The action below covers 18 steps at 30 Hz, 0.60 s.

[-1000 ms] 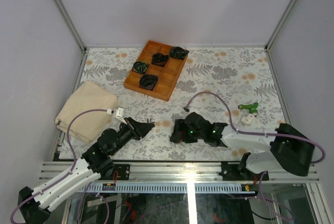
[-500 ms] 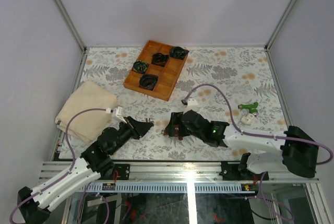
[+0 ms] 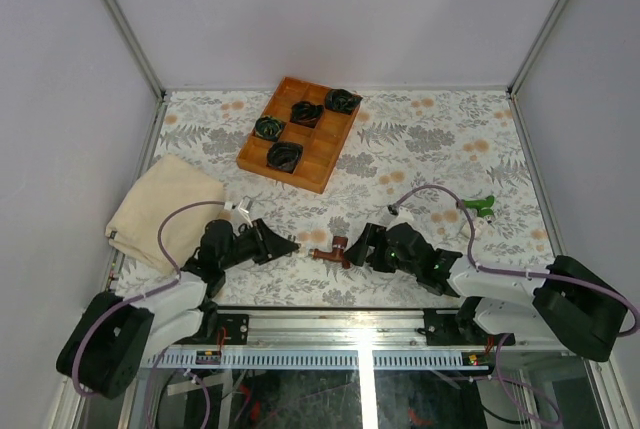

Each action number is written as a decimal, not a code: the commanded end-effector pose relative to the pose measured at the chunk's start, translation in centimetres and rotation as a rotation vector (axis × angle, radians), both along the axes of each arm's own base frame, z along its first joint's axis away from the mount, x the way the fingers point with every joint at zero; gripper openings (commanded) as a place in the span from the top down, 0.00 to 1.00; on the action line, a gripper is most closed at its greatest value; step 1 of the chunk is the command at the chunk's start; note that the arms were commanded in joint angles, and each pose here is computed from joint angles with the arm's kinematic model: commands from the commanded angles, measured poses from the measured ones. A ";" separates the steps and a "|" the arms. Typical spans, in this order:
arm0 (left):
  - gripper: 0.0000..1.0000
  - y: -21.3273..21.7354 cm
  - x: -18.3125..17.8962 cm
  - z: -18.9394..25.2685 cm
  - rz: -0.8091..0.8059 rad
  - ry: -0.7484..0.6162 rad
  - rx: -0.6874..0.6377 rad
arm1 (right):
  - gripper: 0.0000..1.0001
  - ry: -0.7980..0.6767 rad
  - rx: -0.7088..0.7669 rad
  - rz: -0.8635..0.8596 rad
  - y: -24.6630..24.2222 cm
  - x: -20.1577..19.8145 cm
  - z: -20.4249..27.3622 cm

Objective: Install the water faucets

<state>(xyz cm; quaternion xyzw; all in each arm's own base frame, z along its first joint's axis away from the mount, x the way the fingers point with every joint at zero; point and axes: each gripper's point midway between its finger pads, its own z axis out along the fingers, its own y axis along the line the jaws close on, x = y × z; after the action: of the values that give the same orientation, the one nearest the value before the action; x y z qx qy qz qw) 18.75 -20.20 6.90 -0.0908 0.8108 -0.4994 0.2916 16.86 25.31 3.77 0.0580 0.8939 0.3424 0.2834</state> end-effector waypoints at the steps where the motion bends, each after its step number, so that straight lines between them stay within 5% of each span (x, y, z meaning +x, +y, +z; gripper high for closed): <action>1: 1.00 -2.1 -0.6 4.1 -0.170 -0.152 -0.135 | 0.19 -0.033 0.184 0.028 2.6 0.8 2.5; 18: 1.00 -2.9 1.2 0.9 -0.197 -0.057 -0.082 | 0.25 0.065 0.308 0.015 3.5 1.0 0.5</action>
<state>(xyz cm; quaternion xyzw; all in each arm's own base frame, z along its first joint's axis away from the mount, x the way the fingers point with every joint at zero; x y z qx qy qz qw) 18.74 -22.68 6.36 -0.0383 0.8049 -0.5476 0.2253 17.88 27.92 3.87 0.0980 0.8543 0.4429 0.2536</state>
